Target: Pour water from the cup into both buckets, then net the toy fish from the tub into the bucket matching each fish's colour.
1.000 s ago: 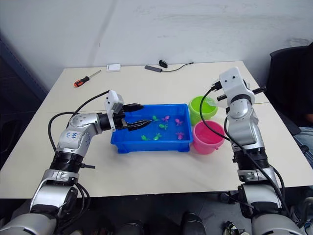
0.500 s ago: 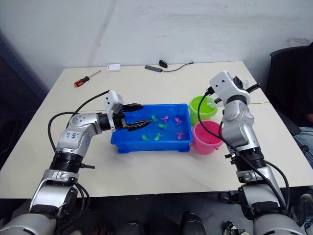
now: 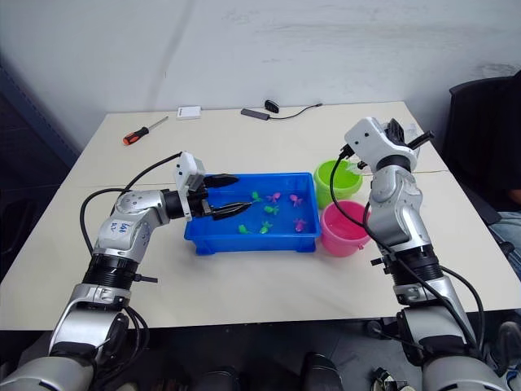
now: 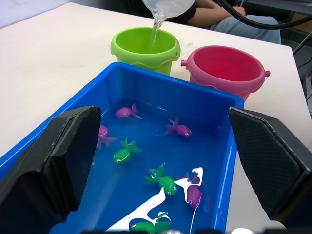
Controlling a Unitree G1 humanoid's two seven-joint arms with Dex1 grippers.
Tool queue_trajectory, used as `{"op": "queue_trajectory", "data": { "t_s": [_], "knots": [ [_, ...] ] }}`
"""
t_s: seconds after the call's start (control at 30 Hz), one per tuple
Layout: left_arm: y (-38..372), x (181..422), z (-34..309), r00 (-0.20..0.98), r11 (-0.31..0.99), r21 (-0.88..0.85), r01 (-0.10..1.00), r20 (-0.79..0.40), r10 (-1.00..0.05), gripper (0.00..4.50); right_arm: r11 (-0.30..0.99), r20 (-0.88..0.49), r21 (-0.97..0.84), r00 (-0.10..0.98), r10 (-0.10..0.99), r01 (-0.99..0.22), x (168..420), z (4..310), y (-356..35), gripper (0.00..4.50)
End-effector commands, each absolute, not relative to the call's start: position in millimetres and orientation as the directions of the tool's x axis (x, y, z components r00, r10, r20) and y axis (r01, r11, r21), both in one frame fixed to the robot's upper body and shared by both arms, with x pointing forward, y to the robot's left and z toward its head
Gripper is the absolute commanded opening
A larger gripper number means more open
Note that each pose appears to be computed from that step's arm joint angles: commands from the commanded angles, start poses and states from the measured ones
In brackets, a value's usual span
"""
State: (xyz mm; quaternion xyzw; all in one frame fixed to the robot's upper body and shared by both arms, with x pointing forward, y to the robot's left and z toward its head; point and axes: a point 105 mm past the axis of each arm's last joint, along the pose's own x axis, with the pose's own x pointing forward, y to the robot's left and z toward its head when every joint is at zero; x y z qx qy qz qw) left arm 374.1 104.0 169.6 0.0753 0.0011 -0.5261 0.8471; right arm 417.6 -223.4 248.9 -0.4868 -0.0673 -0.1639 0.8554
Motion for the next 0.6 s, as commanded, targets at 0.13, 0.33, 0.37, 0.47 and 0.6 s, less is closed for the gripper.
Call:
{"op": "queue_trajectory", "data": {
  "t_s": [0.13, 0.33, 0.37, 0.47, 0.6],
  "knots": [
    [104.4, 370.1, 179.3, 0.434, 0.418, 0.175, 0.891, -0.062, -0.899, 4.50, 0.431, 0.357, -0.802, 0.911, -0.208, 0.413, 413.8, 270.3, -223.4, 0.04],
    [104.5, 370.0, 178.9, 0.432, 0.415, 0.176, 0.892, -0.065, -0.900, 4.50, 0.413, 0.366, -0.809, 0.909, -0.200, 0.417, 413.2, 270.6, -222.5, 0.04],
    [104.6, 370.0, 178.8, 0.431, 0.415, 0.176, 0.893, -0.065, -0.900, 4.50, 0.410, 0.368, -0.811, 0.909, -0.198, 0.418, 413.0, 270.6, -222.3, 0.04],
    [104.7, 370.0, 178.6, 0.431, 0.414, 0.177, 0.893, -0.066, -0.900, 4.50, 0.401, 0.372, -0.815, 0.908, -0.191, 0.418, 412.7, 270.7, -221.8, 0.04],
    [104.6, 369.9, 177.8, 0.430, 0.413, 0.178, 0.893, -0.068, -0.900, 4.50, 0.390, 0.377, -0.820, 0.908, -0.182, 0.419, 412.2, 271.0, -221.0, 0.04]
  ]
}}
